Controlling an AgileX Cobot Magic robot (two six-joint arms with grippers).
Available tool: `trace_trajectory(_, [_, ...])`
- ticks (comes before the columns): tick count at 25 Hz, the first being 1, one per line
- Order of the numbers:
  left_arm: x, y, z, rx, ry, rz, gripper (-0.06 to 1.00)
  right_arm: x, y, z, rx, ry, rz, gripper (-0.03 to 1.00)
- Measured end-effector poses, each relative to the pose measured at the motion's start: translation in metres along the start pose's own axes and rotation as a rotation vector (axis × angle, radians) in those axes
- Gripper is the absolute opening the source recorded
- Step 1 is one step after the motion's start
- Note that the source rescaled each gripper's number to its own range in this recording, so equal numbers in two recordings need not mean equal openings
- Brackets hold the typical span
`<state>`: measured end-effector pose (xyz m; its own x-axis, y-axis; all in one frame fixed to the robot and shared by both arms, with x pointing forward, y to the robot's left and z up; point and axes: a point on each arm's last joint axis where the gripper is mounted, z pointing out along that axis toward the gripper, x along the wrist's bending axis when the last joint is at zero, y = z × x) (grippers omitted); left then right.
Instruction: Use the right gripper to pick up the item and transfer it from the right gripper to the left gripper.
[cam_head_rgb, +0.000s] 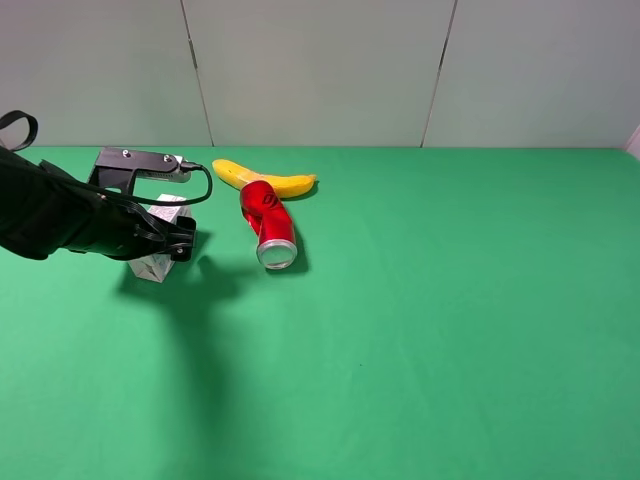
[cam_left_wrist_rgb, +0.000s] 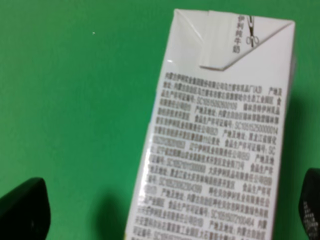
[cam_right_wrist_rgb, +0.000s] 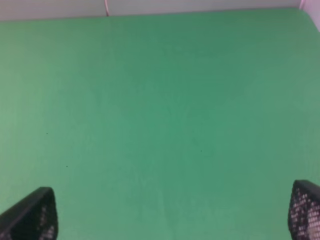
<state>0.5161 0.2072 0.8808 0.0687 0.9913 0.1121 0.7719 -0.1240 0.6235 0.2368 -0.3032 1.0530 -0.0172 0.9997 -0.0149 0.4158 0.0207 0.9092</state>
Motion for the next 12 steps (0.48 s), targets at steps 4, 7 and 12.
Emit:
trace_trajectory(4, [-0.002,-0.002,0.000,0.018,-0.024,0.000,1.00,0.000,0.000,0.000,0.000,0.000,0.000,1.00])
trace_trajectory(7, [-0.006,-0.004,0.000,0.046,-0.061,0.000,1.00,0.000,0.000,0.000,0.000,0.000,0.000,1.00])
trace_trajectory(12, [-0.011,-0.006,-0.004,0.084,-0.132,0.004,1.00,0.000,0.000,0.000,0.000,0.000,0.000,1.00])
